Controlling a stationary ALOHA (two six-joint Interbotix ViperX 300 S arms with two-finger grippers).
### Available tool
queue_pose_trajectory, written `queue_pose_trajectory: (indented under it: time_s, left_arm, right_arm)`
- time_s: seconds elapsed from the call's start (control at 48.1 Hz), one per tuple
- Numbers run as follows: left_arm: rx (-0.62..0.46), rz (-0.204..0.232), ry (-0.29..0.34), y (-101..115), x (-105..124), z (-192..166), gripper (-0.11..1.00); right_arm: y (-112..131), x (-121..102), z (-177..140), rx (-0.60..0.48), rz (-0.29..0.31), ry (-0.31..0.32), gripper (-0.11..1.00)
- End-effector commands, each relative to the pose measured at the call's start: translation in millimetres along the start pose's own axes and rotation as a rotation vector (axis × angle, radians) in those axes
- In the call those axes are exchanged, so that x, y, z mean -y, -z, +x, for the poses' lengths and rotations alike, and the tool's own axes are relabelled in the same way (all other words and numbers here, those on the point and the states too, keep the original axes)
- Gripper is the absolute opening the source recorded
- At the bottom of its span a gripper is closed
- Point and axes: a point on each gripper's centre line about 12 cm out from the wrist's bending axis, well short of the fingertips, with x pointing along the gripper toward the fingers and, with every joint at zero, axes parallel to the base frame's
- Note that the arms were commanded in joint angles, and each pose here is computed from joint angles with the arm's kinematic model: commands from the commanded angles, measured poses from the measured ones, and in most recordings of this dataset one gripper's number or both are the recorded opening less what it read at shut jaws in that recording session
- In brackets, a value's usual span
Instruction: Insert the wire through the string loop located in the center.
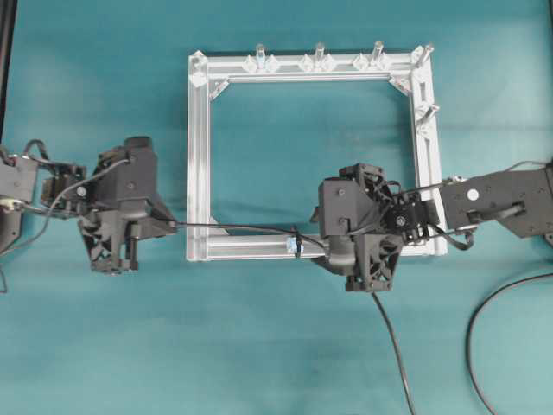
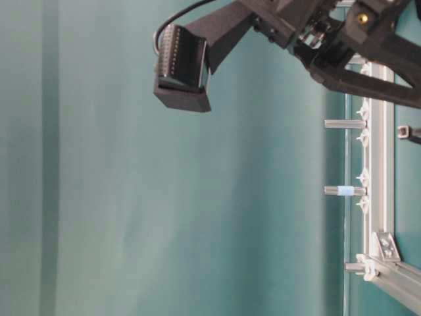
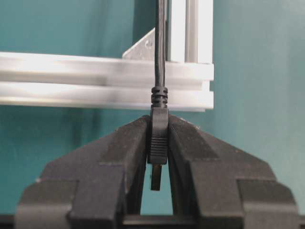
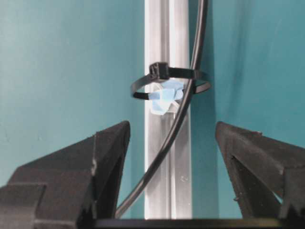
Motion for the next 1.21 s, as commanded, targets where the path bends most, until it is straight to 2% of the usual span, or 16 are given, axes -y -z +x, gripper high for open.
queue_pose_trajectory:
  time_s: [0.0, 0.125, 0.187, 0.603, 0.956, 1.185]
  left_arm:
    - [0.02, -0.03, 0.007, -1, 1, -9, 0.14]
    - [0.022, -0.078, 0.007, 4, 0, -14, 0.14]
    - [0.026, -0.087, 0.008, 5, 0, -16, 0.14]
    - [0.022, -0.089, 0.007, 6, -1, -15, 0.14]
    - [-0.042, -0.094, -0.008, 34, -6, -12, 0.14]
    - [-0.072, -0.094, -0.016, 36, -6, -1, 0.14]
  right_arm:
    - [-11, -4, -8, 0.039, -0.002, -0.013, 0.74]
    - [-11, -4, -8, 0.039, -0.002, -0.013, 0.74]
    - [-11, -4, -8, 0.038, -0.002, -0.012, 0.74]
    - [-11, -4, -8, 0.039, -0.001, -0.013, 0.74]
    - [-11, -4, -8, 0.039, -0.001, -0.013, 0.74]
    - [-11, -4, -8, 0.038, -0.004, -0.012, 0.74]
